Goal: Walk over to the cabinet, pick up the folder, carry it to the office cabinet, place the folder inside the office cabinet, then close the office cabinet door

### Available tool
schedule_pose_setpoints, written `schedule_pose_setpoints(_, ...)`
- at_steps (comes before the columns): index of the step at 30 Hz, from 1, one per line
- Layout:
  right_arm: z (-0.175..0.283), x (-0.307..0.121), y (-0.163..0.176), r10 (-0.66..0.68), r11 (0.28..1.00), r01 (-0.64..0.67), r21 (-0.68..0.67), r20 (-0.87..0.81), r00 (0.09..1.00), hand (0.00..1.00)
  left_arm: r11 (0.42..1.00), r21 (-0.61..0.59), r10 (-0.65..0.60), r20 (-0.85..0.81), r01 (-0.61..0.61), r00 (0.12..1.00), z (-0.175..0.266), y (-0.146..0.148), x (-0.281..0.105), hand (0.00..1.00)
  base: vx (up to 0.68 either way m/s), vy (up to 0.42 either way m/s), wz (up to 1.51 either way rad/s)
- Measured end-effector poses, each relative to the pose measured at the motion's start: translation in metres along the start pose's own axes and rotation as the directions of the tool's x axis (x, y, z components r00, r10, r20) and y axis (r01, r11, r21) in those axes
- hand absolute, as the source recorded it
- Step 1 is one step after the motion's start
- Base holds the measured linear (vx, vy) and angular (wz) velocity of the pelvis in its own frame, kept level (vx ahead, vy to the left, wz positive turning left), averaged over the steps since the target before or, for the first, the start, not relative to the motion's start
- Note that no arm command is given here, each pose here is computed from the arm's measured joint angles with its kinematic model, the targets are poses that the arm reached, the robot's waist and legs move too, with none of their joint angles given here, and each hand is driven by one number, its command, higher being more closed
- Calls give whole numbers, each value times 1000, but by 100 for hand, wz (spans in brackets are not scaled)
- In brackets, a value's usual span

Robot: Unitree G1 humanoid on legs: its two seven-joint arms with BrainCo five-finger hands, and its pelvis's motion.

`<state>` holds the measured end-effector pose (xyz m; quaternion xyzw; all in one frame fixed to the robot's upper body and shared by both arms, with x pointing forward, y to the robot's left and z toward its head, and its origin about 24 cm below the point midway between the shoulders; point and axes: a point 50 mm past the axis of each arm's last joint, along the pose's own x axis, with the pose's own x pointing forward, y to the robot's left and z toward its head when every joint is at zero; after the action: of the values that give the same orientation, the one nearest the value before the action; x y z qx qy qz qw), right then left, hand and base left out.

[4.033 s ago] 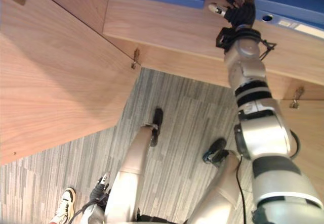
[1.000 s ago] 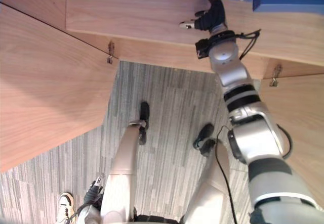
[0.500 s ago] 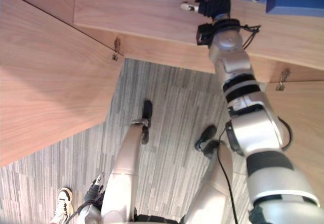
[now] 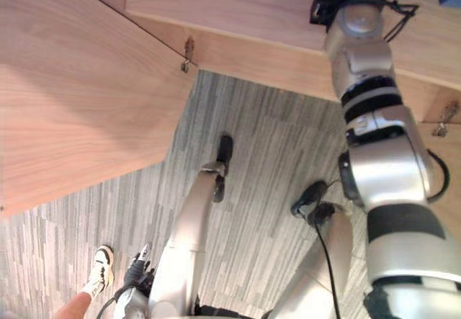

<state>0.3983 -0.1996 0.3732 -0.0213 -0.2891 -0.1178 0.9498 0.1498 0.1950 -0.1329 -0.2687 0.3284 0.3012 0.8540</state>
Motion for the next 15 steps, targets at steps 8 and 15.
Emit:
schedule_pose_setpoints(8,4,3,-49,-129,968,133,-212,33,991,0,1000,9,2,-4,-2,1000,-2,-3,-1,0,80,-22,8)
schedule_pose_setpoints(15,1,-3,-92,-220,878,228,-421,69,973,0,1000,-9,-10,25,11,1000,5,-8,-1,0,85,-8,-1)
